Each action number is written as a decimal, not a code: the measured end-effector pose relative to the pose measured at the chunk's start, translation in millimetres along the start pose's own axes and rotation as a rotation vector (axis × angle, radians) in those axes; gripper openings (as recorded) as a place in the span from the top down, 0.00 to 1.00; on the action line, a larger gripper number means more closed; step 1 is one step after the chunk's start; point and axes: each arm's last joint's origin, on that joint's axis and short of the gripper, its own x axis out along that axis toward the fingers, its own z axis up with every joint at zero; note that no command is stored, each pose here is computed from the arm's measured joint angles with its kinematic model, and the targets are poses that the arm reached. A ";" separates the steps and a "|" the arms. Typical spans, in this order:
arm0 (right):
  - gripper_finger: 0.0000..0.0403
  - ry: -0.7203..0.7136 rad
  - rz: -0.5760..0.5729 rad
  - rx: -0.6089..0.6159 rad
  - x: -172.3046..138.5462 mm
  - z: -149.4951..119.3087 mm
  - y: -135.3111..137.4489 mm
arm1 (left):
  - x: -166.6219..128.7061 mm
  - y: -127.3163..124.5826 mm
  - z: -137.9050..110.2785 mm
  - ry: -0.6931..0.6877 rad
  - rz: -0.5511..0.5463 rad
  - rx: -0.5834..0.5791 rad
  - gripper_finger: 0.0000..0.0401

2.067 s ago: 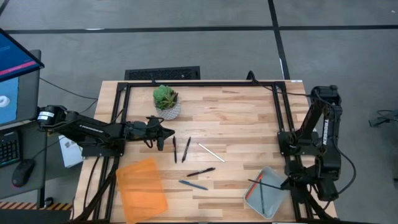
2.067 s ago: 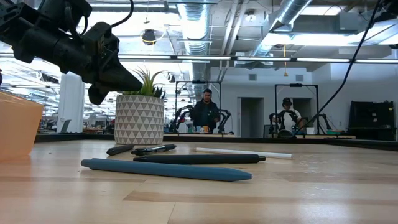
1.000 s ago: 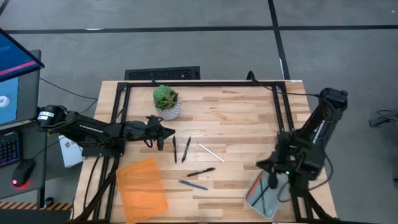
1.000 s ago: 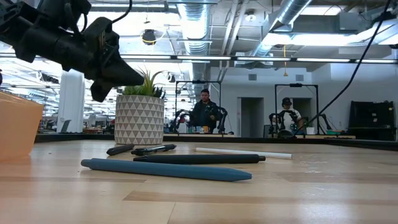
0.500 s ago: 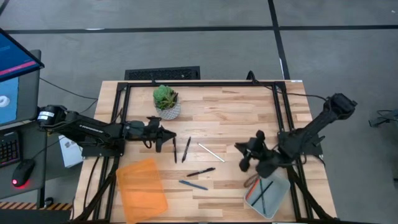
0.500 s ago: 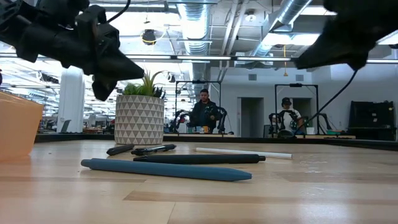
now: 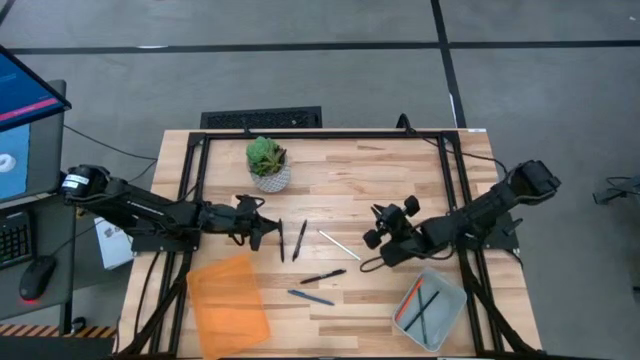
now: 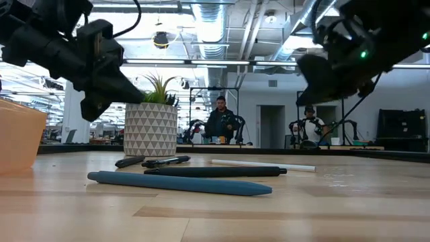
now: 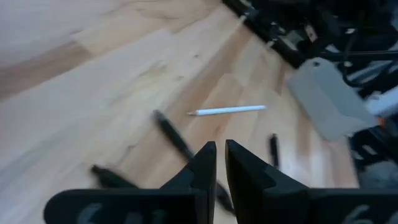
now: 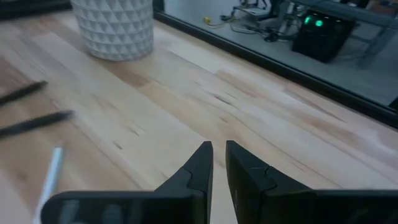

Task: Sort pens & pencils
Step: Put the black pen into the orange bin

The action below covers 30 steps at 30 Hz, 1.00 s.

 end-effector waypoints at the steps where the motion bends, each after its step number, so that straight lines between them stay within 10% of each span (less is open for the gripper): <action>1: 0.83 0.004 -0.008 -0.003 2.5 -1.3 0.4 | 0.0 1.0 -0.9 0.008 0.011 0.003 0.93; 14: 0.83 0.003 -0.033 0.014 12.0 -1.6 1.3 | -0.1 -1.1 5.9 -0.095 0.037 0.167 0.89; 30: 0.83 -0.017 -0.010 0.068 11.9 2.0 5.0 | -0.1 4.8 -4.9 0.065 0.032 0.052 0.79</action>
